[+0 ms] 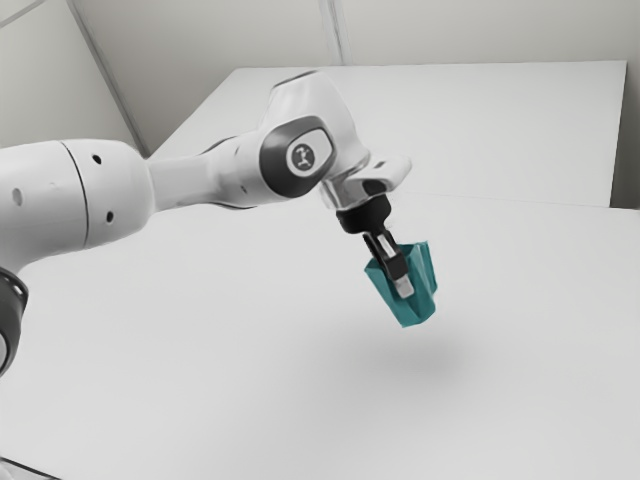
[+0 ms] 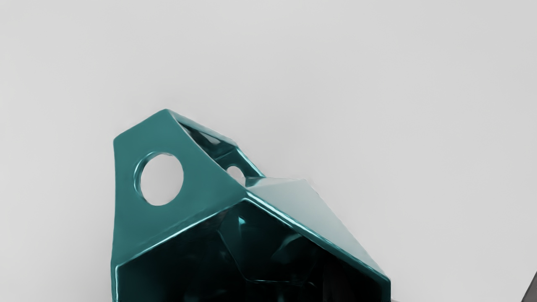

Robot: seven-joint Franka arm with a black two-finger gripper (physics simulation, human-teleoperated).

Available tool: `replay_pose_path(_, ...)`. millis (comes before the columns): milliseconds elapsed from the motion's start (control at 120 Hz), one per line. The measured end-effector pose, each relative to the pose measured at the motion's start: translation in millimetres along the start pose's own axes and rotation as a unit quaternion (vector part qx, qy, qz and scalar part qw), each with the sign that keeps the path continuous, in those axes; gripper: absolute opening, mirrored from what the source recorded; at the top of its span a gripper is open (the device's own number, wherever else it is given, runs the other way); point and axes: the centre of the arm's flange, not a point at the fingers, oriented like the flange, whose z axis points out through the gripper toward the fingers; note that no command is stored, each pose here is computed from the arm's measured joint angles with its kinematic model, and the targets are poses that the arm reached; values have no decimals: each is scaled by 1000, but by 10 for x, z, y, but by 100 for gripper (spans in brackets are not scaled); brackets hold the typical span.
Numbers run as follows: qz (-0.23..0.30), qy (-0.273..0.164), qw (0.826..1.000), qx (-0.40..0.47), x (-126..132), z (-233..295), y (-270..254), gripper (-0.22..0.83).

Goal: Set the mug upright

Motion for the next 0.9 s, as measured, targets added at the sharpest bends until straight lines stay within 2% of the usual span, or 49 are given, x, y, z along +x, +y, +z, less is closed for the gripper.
replay_pose_path(250,-71,-64,994,60,-550,-234,-370,-17)
replay_pose_path(500,-102,-111,979,139,-834,-255,-528,-17)
replay_pose_path(675,-118,-107,970,183,-1018,-178,-639,-17)
replay_pose_path(900,-145,-78,963,211,-1217,-120,-772,-17)
